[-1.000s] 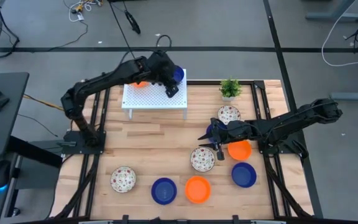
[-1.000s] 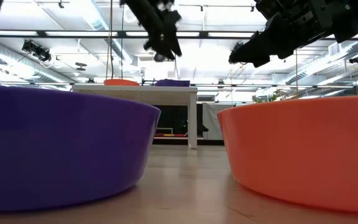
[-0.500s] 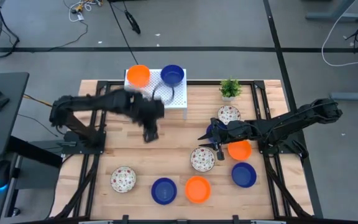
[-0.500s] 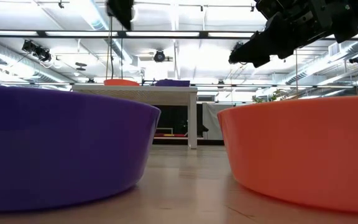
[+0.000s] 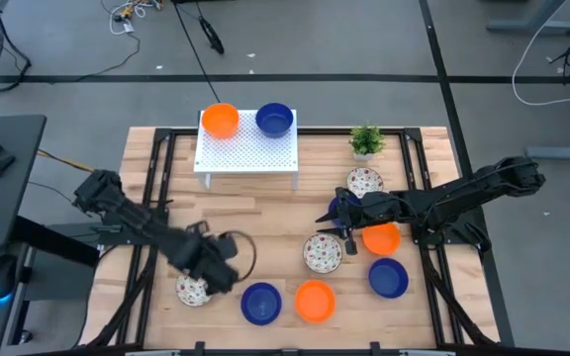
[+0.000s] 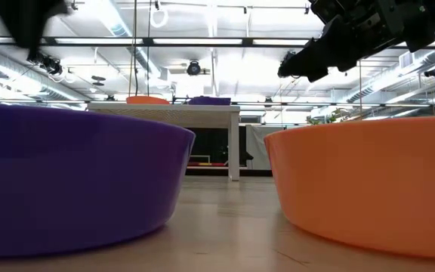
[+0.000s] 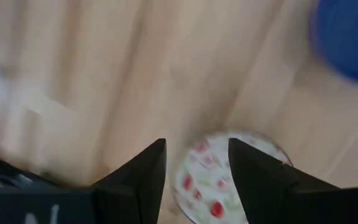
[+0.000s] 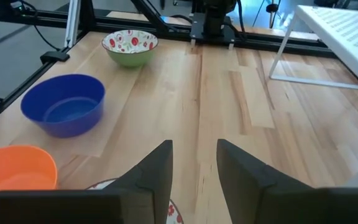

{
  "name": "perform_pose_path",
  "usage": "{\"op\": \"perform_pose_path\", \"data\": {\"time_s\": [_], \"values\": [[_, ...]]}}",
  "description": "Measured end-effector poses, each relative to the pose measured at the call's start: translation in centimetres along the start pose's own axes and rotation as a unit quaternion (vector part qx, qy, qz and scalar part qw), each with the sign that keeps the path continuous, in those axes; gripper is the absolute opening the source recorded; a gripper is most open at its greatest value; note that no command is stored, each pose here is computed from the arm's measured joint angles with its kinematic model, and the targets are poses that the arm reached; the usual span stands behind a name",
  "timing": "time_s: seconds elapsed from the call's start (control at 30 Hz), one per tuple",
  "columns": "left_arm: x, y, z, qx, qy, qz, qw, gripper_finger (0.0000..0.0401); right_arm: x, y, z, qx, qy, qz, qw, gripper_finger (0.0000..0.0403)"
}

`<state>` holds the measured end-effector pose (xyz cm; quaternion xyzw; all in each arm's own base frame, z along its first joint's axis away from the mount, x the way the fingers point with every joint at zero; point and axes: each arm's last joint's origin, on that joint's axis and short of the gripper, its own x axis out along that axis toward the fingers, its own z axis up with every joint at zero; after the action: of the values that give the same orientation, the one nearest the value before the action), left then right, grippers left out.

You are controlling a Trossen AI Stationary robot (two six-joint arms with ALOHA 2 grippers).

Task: Pick & Place Mini bowls
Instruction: Put the red pattern bowl on the shelf

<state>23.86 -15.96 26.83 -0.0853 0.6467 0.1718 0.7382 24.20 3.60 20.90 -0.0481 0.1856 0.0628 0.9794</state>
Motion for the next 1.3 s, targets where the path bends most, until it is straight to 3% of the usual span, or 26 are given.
{"op": "perform_pose_path", "data": {"time_s": [0.1, 0.27, 0.4, 0.53, 0.93, 1.3], "values": [[1.7, -1.4, -2.5, -0.014, 0.026, -0.018, 0.999, 0.0193, 0.0, 0.0, 0.1, -0.007, -0.004, 0.000, 1.000, 0.0130], [2.9, -3.1, -5.4, -0.068, 0.051, -0.054, 0.995, 0.0250, 0.0, -0.1, 0.4, -0.025, -0.021, -0.003, 0.999, 0.0130], [3.3, -4.6, -6.6, -0.091, 0.033, -0.105, 0.990, 0.0289, 0.0, -0.1, 0.8, -0.035, -0.043, -0.006, 0.998, 0.0130], [4.4, -6.1, -7.3, -0.078, 0.019, -0.110, 0.991, 0.0290, -0.1, -0.2, 1.2, -0.056, -0.061, -0.010, 0.997, 0.0130], [8.0, -7.5, -7.7, -0.054, 0.074, -0.059, 0.994, 0.0217, -0.2, -0.3, 1.8, -0.091, -0.093, -0.018, 0.991, 0.0130], [8.0, -7.3, -7.6, -0.047, 0.077, -0.051, 0.995, 0.0074, -0.2, -0.3, 1.7, -0.087, -0.089, -0.018, 0.992, 0.0130]]}}
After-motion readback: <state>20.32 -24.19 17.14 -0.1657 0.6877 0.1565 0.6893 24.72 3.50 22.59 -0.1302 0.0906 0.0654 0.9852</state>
